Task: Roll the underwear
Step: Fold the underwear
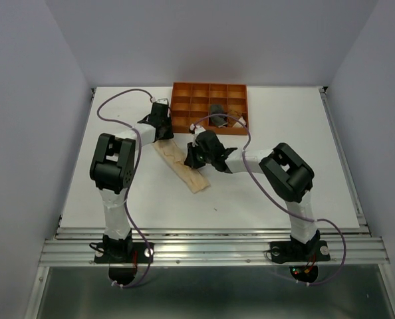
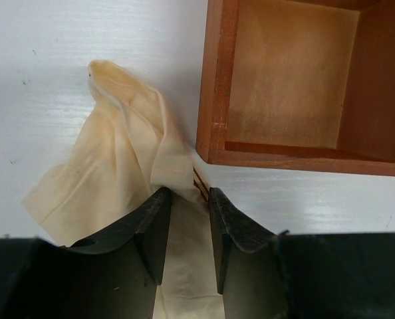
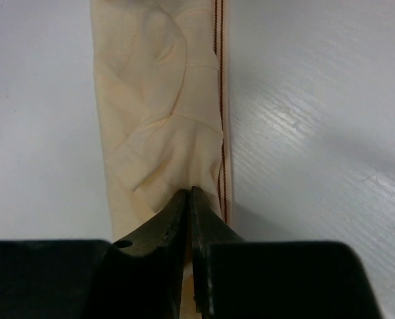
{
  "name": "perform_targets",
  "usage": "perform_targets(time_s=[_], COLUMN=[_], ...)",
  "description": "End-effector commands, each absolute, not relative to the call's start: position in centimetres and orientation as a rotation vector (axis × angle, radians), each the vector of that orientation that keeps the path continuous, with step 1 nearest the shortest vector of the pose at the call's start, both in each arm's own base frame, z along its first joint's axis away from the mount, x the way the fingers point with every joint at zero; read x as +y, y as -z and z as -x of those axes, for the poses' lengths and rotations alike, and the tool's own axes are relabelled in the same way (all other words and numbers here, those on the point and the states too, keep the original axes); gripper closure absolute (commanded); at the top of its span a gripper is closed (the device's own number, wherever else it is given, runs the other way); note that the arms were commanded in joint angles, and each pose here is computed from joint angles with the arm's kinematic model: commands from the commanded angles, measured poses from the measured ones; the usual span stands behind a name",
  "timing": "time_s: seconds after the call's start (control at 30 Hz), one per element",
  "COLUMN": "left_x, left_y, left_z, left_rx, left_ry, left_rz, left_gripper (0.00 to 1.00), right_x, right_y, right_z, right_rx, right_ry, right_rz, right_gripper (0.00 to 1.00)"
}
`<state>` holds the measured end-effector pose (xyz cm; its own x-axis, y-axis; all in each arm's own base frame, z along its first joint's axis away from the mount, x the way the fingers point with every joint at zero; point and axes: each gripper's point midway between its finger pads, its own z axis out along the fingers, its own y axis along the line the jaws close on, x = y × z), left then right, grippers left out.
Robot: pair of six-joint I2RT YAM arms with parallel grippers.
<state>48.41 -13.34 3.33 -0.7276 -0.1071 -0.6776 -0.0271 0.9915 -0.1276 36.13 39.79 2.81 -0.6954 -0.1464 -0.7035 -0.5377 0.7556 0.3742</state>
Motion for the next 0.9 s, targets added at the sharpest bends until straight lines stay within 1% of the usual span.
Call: perform_targets(time_s=[0.0,0.1,0.27,0.47,0.6,0.7,0.87], left_x=[-13.0,-13.9,-14.7,-14.2,-14.2,-14.4,-14.7], left_y=[-3.6,-3.5,-3.2,-3.0,-3.2,-4.7,-11.0], left_z=[-49.0,-49.3,-49.2,-48.0,-47.6,-47.8,-48.8], left_rx=[2.405,2.408,2.412,2.424,2.424,2.398,2.303], left_ry=[0.127,0.189,0.242,0.241,0.248,0.260,0.297], left_rz=[0.092,0.094,0.137,0.184,0.192,0.182,0.171], left_gripper=[0.59,0.59,0.59,0.59,0.60,0.59,0.50], right_x=[36.8,38.9,42.3,43.2,43.8,45.3,47.7], right_y=[4.0,3.5,2.7,1.2,-0.5,-2.7,-7.5], right_z=[-28.5,-26.3,-24.3,-25.9,-27.0,-26.9,-27.9], right_rx=[2.549,2.518,2.465,2.449,2.397,2.316,2.149], right_ry=[-0.696,-0.800,-0.846,-0.834,-0.832,-0.886,-0.936], right_rz=[0.575,0.602,0.630,0.410,0.397,0.511,0.685], right_gripper=[0.88,0.88,0.89,0.88,0.87,0.84,0.81])
